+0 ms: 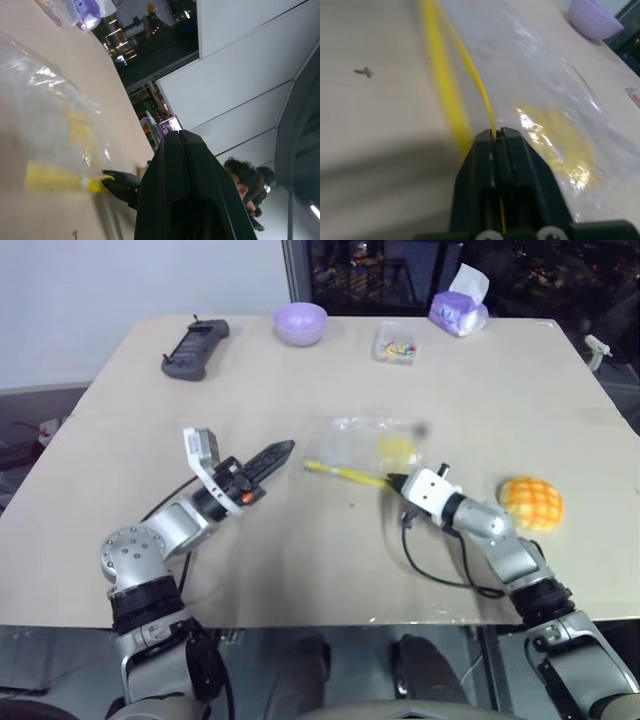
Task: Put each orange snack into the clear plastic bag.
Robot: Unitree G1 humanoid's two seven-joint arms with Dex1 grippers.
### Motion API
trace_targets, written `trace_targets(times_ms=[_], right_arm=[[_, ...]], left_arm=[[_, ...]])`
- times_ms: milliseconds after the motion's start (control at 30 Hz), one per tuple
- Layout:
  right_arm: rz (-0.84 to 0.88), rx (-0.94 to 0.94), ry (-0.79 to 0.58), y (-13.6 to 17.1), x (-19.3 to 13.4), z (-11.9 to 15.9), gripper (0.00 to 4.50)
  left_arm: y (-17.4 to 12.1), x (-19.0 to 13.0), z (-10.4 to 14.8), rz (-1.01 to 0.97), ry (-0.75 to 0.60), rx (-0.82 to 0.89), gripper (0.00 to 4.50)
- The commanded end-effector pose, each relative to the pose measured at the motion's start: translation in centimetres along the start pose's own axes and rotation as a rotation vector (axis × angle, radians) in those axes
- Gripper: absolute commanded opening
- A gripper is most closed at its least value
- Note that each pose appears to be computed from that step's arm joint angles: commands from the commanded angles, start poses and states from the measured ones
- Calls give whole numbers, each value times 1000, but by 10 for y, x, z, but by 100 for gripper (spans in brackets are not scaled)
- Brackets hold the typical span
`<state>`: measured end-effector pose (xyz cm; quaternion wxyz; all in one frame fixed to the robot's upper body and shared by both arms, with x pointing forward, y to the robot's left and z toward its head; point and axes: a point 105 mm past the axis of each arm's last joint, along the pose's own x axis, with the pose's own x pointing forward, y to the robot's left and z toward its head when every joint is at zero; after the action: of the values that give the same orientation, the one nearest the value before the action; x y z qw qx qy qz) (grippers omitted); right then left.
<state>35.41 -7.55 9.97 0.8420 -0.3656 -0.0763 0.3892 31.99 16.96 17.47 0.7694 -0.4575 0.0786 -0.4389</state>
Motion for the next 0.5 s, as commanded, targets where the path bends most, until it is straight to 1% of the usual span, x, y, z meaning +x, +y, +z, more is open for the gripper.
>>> trace_targets(times_ms=[33, 100, 133, 167, 200, 267, 333, 400, 500], right_arm=[[-66, -27, -61, -16, 0, 17, 5], [-85, -31, -67, -20, 1, 21, 5], [-91, -39, -72, -22, 2, 23, 5], [-94, -50, -84, -23, 3, 28, 5], [-94, -59, -96, -24, 4, 32, 5], [-89, -77, -107, -25, 5, 37, 5], [-79, -98, -107, -25, 4, 38, 5], [-72, -113, -112, -26, 3, 40, 5], [-69, -118, -128, -27, 3, 46, 5]], left_arm=[[-4, -1, -1, 12, 33, 105, 0], [-2, 1, -9, 44, 86, 216, 0], [1, 2, -13, 71, 117, 297, 0], [11, 5, -15, 148, 163, 478, 0], [16, 7, -18, 184, 208, 653, 0], [18, 13, -17, 184, 284, 1036, 0], [17, 21, -9, 171, 333, 1381, 0], [18, 27, -2, 152, 360, 1588, 0], [14, 36, 5, 103, 347, 1789, 0]])
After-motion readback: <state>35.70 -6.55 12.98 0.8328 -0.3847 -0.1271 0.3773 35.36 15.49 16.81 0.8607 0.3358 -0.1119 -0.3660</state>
